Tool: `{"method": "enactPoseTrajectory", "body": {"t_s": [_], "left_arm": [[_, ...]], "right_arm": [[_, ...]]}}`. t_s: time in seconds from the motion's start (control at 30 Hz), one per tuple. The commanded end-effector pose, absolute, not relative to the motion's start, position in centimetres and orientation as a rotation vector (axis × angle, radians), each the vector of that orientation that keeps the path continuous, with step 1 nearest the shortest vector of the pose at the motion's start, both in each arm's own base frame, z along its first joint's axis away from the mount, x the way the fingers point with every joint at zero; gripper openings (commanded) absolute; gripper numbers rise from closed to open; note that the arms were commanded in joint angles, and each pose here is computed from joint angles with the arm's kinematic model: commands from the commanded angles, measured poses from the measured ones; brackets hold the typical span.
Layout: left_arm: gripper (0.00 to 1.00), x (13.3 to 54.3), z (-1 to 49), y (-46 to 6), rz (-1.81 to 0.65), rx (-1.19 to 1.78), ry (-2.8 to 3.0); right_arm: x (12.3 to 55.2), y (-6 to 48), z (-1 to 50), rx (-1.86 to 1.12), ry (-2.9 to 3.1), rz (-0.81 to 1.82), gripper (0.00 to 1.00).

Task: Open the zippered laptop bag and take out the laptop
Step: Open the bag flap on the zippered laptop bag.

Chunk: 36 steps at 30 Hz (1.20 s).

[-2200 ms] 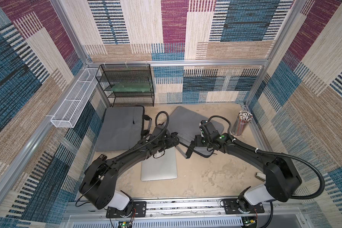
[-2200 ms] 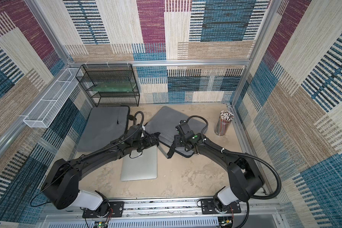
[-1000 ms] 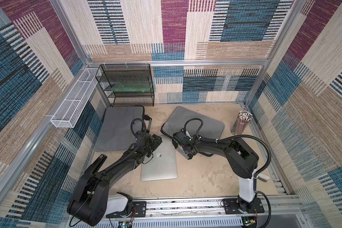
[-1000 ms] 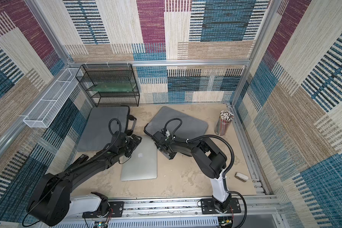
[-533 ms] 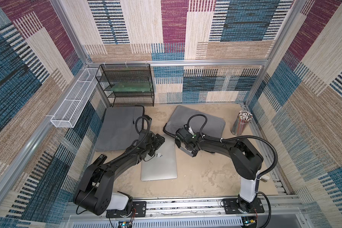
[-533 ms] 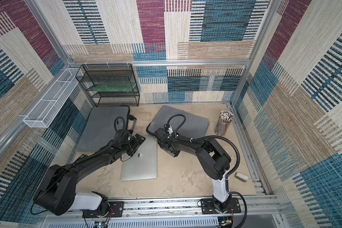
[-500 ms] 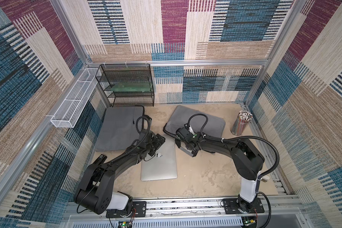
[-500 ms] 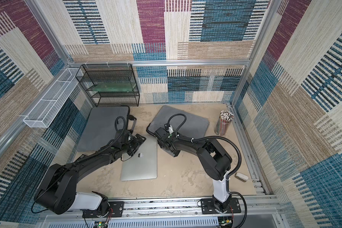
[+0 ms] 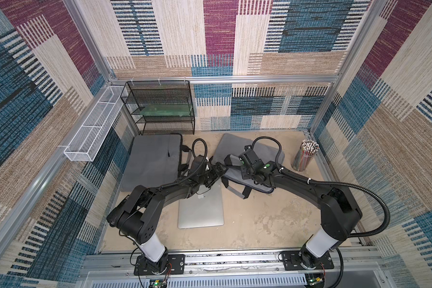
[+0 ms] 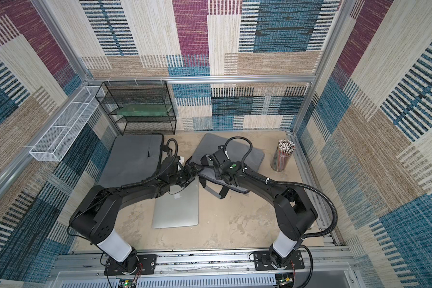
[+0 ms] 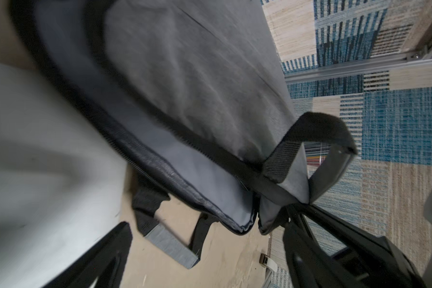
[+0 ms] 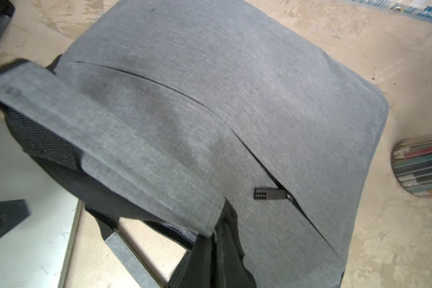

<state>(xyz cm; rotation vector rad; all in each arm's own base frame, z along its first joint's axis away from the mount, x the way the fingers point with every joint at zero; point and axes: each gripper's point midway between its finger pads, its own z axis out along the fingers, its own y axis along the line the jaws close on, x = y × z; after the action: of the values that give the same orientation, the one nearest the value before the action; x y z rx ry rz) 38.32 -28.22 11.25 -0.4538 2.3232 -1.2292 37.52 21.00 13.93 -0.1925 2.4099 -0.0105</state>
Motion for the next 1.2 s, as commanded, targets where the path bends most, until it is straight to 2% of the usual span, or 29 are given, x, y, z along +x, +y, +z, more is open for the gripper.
{"method": "enactPoseTrajectory", "body": {"t_s": [0.0, 0.2, 0.27, 0.33, 0.37, 0.47, 0.5, 0.57, 0.67, 0.93, 1.17], "left_arm": [[0.99, 40.3, 13.9, -30.9, -1.386, -0.411, 2.185], [0.97, 42.6, 13.0, -33.1, -1.41, -0.43, 2.186], [0.91, 43.1, 12.9, -33.3, -1.4, -0.438, 2.187], [0.8, 43.5, 13.1, -33.4, -1.386, -0.439, 2.185], [0.71, 43.7, 13.3, -33.5, -1.386, -0.438, 2.182], [0.55, 43.8, 13.8, -33.9, -1.405, -0.426, 2.173], [0.51, 43.9, 14.0, -33.9, -1.41, -0.424, 2.169], [0.46, 43.8, 14.3, -34.2, -1.421, -0.416, 2.163], [0.4, 43.8, 14.8, -34.4, -1.437, -0.407, 2.155], [0.39, 43.5, 15.6, -35.0, -1.467, -0.391, 2.152], [0.39, 43.0, 15.9, -34.5, -1.459, -0.397, 2.156]], "right_arm": [[37.9, 22.6, 15.1, -0.197, 2.371, 0.135, 0.0], [37.4, 22.8, 15.1, -0.209, 2.368, 0.171, 0.0], [37.2, 22.8, 15.1, -0.214, 2.363, 0.179, 0.0], [37.0, 22.7, 15.1, -0.218, 2.354, 0.181, 0.04], [37.0, 22.7, 15.2, -0.222, 2.348, 0.183, 0.07], [36.8, 22.5, 15.2, -0.237, 2.336, 0.181, 0.19], [36.8, 22.6, 15.1, -0.241, 2.333, 0.18, 0.26], [36.7, 22.5, 14.8, -0.256, 2.331, 0.173, 0.49], [36.7, 22.5, 14.0, -0.273, 2.335, 0.162, 0.58], [37.2, 21.5, 12.1, -0.279, 2.314, -0.009, 0.62], [39.7, 18.8, 11.7, -0.152, 2.279, -0.138, 0.58]]}}
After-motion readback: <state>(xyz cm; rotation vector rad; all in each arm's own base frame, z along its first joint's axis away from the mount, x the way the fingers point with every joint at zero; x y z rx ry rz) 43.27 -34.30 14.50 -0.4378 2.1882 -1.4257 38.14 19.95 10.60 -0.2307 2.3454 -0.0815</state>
